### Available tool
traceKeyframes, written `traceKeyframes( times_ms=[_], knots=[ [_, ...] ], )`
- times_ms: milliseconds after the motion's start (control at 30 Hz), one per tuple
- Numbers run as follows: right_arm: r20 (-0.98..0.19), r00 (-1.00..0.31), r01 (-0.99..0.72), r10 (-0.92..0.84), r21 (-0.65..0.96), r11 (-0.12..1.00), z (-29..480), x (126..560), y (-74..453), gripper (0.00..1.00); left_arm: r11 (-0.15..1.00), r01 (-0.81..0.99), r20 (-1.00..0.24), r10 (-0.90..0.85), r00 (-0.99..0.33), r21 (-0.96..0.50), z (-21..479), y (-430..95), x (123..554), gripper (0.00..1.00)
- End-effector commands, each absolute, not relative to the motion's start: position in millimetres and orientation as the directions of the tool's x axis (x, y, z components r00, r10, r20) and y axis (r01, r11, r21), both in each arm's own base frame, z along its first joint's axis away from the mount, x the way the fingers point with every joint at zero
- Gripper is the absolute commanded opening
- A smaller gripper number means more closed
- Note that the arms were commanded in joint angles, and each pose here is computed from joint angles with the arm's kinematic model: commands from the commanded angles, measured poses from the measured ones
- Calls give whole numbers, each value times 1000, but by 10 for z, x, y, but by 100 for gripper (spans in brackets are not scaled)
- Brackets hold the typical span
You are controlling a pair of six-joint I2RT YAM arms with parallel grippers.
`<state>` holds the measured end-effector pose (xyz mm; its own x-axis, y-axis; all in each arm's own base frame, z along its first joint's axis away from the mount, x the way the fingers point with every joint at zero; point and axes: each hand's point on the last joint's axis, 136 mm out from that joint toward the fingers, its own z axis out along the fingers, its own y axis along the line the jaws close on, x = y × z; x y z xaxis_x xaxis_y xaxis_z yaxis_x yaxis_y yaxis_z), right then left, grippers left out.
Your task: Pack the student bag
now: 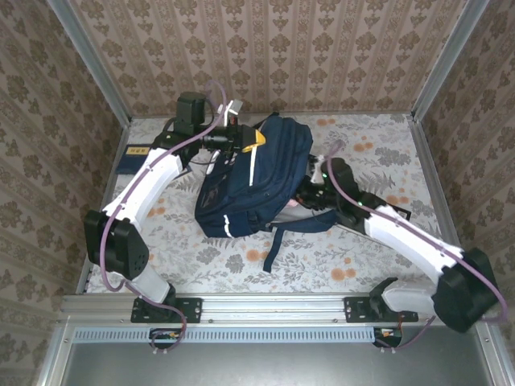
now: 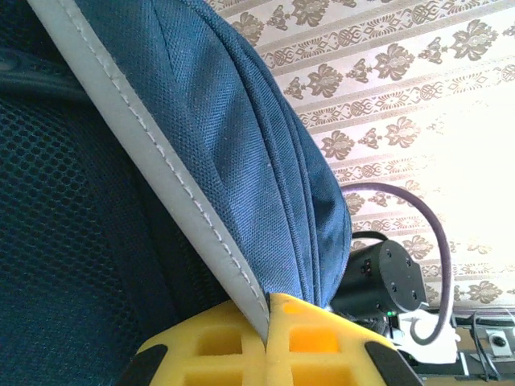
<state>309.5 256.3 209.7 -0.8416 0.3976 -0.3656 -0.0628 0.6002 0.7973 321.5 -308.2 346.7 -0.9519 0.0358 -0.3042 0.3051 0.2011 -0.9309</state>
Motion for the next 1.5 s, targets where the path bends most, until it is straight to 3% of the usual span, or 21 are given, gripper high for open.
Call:
traceKeyframes(
  times_ms=[0,67,200,333,533,733,1000,1100,1200,1367,1467],
  knots=[
    [-437,-817,-75,376,727,682,2058,3309,2754,46,20,550,-549,37,-835,-835,4316,-2969,2909,0],
    [-407,-836,-47,369,721,691,1871,3385,2904,56,10,547,-547,23,-837,-837,4348,-2950,2925,0],
    [-412,-833,-40,370,710,703,1831,3474,2981,88,16,538,-538,-8,-843,-843,4372,-2876,2991,0],
    [-487,-799,-84,353,671,737,2009,3442,2848,99,20,529,-529,-30,-848,-848,4371,-2835,3041,0],
    [-502,-785,-77,363,661,747,2067,3349,2673,100,20,509,-509,-65,-858,-861,4349,-2783,3134,0],
    [-469,-771,-73,430,737,672,2175,3306,2443,100,-9,485,-482,-104,-870,-874,4360,-2743,3185,0],
    [-212,-840,-52,499,947,316,2338,3580,2977,96,-116,459,-436,-183,-881,-881,4477,-2715,3235,0],
    [-162,-844,-17,511,961,277,2298,3697,3201,95,-160,446,-410,-215,-886,-881,4507,-2681,3276,0],
    [-162,-838,27,521,941,336,2131,3778,3200,95,-204,433,-383,-244,-891,-878,4537,-2614,3328,0],
    [-404,-751,16,522,779,626,2144,3708,2559,100,-192,421,-362,-278,-890,-887,4470,-2498,3407,0],
    [-461,-746,40,480,689,724,2097,3642,2251,100,-175,416,-358,-286,-889,-892,4414,-2465,3449,0]
  ],
)
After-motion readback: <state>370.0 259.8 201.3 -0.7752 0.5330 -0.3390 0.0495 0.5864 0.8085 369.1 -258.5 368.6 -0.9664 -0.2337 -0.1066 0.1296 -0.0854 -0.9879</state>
